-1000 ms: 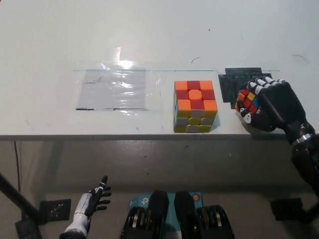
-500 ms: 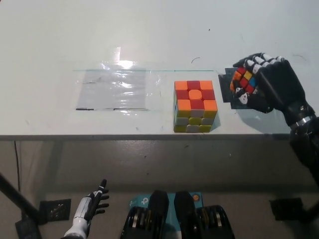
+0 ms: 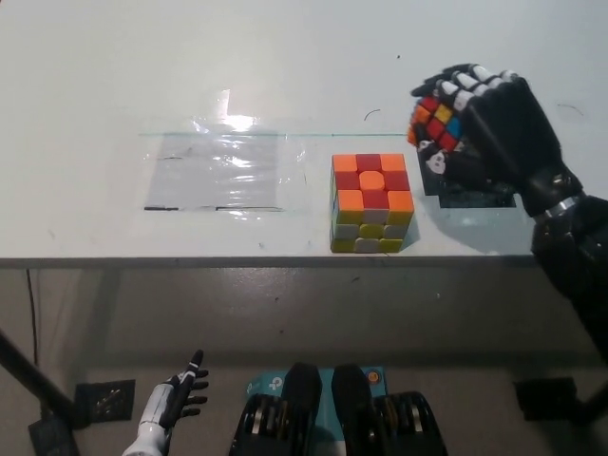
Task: The robot uses its right hand to pick up the small cube kept on the middle on the desk and place it on the bigger cube kept next to it
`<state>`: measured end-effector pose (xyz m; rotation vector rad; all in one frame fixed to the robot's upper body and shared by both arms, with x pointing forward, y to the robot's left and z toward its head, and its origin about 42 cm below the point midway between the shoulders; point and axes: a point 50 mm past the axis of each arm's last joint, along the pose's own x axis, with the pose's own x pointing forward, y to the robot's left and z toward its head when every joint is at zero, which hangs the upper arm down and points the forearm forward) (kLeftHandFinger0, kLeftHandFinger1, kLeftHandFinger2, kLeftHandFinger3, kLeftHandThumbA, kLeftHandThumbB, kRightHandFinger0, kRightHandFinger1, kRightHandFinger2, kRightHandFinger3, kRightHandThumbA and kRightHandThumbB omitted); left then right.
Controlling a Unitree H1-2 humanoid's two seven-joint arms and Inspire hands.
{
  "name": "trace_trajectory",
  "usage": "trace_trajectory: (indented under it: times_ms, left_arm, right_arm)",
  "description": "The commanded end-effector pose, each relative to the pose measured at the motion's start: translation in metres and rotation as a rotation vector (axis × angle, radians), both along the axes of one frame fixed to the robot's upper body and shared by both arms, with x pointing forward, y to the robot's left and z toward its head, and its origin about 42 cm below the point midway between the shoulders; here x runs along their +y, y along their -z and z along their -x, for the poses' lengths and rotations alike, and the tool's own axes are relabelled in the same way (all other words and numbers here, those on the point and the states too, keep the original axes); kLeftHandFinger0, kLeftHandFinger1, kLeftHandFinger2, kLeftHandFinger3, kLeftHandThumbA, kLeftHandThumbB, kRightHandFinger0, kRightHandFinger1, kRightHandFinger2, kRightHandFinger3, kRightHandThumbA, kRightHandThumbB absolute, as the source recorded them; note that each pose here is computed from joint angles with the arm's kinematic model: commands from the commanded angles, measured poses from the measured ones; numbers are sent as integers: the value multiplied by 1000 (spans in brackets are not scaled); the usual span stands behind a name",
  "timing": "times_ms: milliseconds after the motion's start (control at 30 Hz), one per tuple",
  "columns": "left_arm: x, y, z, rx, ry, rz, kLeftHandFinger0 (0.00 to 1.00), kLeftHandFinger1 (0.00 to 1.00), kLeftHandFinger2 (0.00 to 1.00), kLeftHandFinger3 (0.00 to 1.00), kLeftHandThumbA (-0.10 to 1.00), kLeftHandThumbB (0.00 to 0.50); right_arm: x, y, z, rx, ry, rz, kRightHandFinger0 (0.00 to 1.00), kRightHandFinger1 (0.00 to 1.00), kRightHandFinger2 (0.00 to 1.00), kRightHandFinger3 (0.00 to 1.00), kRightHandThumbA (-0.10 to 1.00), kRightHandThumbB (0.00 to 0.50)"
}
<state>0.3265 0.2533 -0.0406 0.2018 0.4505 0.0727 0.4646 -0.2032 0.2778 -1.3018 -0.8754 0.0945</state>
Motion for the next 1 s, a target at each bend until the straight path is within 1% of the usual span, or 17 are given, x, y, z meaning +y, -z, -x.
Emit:
trace_trajectory:
  times_ms: [0, 33, 67, 133, 167, 200, 300, 367, 500, 567, 667, 700, 767, 867, 900, 933, 967]
  left_arm:
    - [2, -9, -7, -42, 4, -9, 816, 740, 764, 722, 908, 84]
    - [2, -9, -7, -42, 4, -9, 817, 741, 765, 724, 909, 84]
    - [1, -9, -7, -60, -1, -7, 739, 667, 688, 638, 883, 65]
    - [2, -8, -7, -54, 2, -8, 751, 683, 703, 646, 894, 82]
    - [2, -8, -7, -60, 1, -3, 748, 680, 699, 641, 892, 82]
    - [2, -8, -7, -52, -2, -8, 803, 733, 769, 753, 898, 93]
    - [3, -7, -6, -53, 6, -2, 758, 689, 721, 686, 905, 91]
    - [2, -7, -6, -55, 12, -11, 750, 681, 709, 672, 912, 86]
    - [2, -7, -6, -63, 14, -18, 795, 712, 730, 689, 927, 94]
    - [2, -10, -10, -61, 8, -15, 750, 688, 724, 689, 924, 85]
    - [2, -12, -13, -64, 0, -5, 691, 643, 685, 641, 890, 85]
    - [2, -12, -13, -59, 2, -2, 764, 703, 724, 678, 896, 77]
    - [2, -13, -13, -72, 8, -10, 745, 684, 707, 666, 893, 83]
    - [1, -14, -15, -71, 8, -10, 769, 705, 739, 701, 905, 98]
    - [1, -14, -15, -75, 12, -3, 782, 708, 732, 692, 906, 95]
    - [1, -14, -15, -69, 13, -17, 794, 714, 731, 687, 918, 96]
    - [1, -14, -16, -75, 11, -12, 731, 667, 682, 621, 912, 78]
  right_arm:
    - [25, -45, -1, -124, -61, 1, 0, 235, 568, 365, -100, 313]
    - [25, -45, -1, -124, -61, 1, 0, 237, 573, 368, -100, 315]
    - [31, -47, 0, -116, -82, -5, 0, 244, 595, 378, -100, 281]
    - [38, -47, 1, -96, -92, 1, 9, 311, 646, 443, -100, 287]
    - [39, -47, 2, -94, -87, 7, 0, 310, 630, 451, -100, 286]
    - [42, -48, 2, -84, -90, 9, 0, 307, 635, 451, -100, 291]
    - [50, -44, 2, -110, -102, 13, 0, 242, 564, 399, -100, 283]
    - [53, -42, 4, -111, -108, 10, 0, 220, 543, 382, -100, 290]
    - [61, -29, 4, -51, -136, -4, 0, 250, 583, 393, -100, 288]
    - [61, -26, 3, -53, -141, -2, 0, 254, 593, 399, -100, 300]
    - [58, -22, 3, -42, -127, 0, 0, 292, 629, 419, -100, 314]
    - [55, -18, 2, -27, -124, -1, 0, 316, 636, 431, -100, 325]
    - [53, -12, 0, -31, -124, -15, 0, 312, 627, 428, -100, 318]
    - [54, -8, 0, -21, -112, -16, 0, 293, 618, 414, -100, 317]
    - [55, -6, 0, -7, -110, -16, 0, 297, 626, 417, -100, 327]
    - [55, -4, 0, -7, -109, -17, 0, 306, 649, 429, -100, 320]
    - [55, -3, 0, -7, -106, -9, 0, 316, 669, 445, -100, 317]
